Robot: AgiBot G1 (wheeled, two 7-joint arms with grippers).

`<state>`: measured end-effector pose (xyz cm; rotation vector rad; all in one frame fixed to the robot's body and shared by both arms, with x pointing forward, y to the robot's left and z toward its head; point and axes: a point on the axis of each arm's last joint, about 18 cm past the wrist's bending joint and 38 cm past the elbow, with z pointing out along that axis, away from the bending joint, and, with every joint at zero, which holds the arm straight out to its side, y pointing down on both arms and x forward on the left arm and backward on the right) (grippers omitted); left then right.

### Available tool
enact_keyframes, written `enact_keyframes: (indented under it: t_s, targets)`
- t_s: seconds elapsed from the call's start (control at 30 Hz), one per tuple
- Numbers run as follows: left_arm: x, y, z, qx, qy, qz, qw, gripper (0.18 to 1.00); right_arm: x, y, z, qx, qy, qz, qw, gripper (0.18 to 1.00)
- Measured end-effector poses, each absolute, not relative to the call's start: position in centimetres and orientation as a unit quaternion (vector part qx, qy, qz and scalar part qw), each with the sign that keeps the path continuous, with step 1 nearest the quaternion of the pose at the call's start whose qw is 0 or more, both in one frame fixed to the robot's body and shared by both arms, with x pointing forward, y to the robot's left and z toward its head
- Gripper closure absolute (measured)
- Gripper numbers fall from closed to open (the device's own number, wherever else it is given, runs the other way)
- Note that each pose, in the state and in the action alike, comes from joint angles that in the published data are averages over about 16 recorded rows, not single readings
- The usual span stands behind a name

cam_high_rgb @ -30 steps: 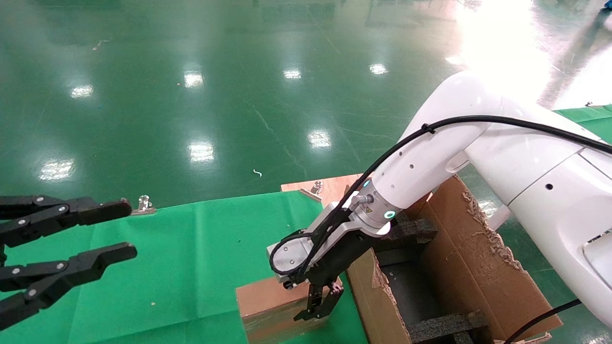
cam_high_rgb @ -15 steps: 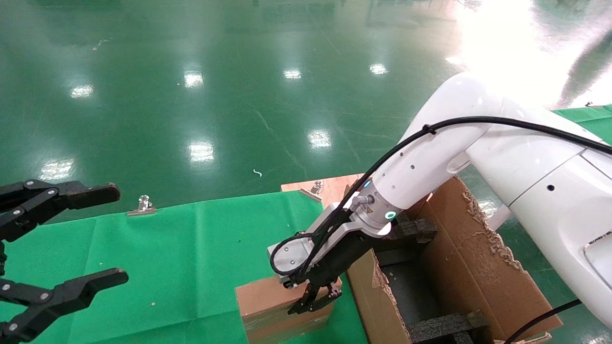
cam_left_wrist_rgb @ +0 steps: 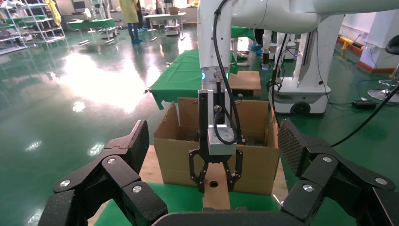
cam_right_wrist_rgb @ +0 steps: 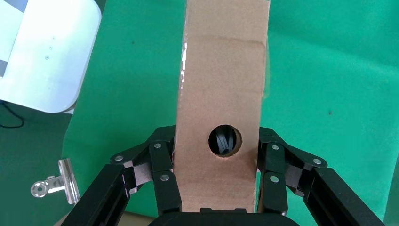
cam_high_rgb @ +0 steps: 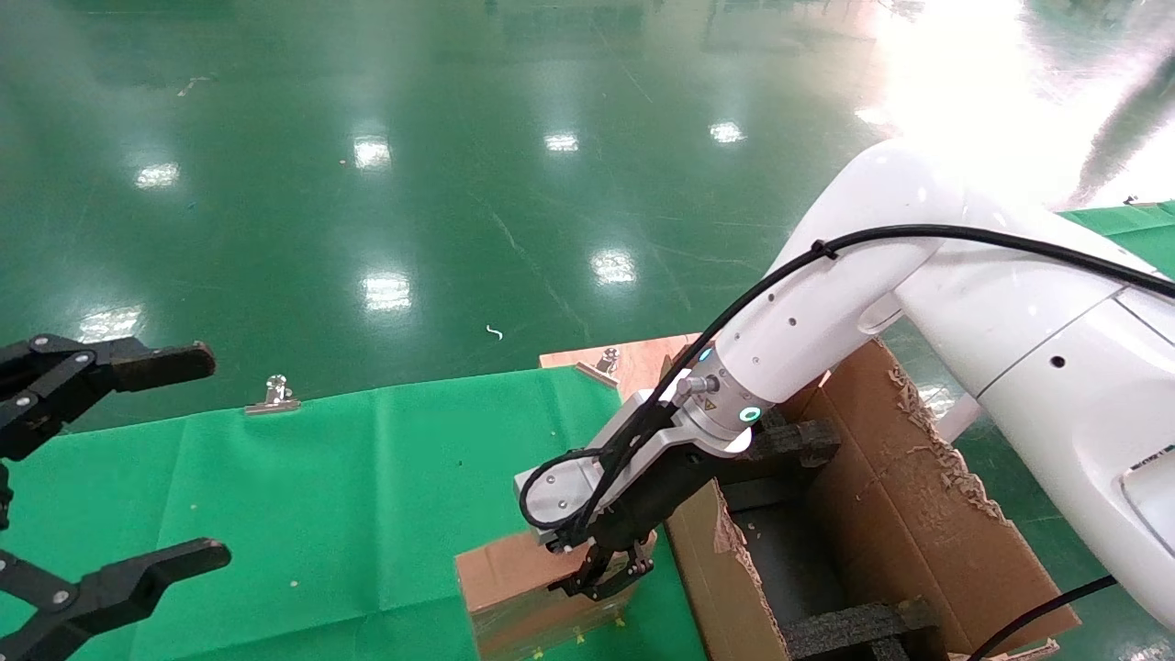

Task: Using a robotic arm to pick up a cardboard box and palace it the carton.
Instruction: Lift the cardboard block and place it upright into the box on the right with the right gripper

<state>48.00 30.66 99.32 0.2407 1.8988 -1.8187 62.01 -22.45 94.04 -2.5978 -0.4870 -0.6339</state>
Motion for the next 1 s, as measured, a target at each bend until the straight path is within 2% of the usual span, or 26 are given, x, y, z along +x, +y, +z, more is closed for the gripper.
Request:
enact_keyframes:
  t_s: [0.2, 0.67, 1.0]
  targets:
    - [48.0, 30.7, 99.3, 0.088, 0.697, -0.667, 0.248, 0.2, 62.0, -23.2, 97.9, -0.924, -0.169, -0.262, 0.221, 0.775]
    - [48.0, 30.7, 99.3, 0.088, 0.697, -0.667, 0.248, 0.184, 60.0, -25.7, 111.6, -0.878, -0.183, -0.384, 0.217, 0.782]
    - [48.0, 30.7, 99.3, 0.088, 0.697, -0.667, 0.248, 0.184, 59.2, -28.1, 114.9, -0.871, -0.176, -0.412, 0.202, 0.784]
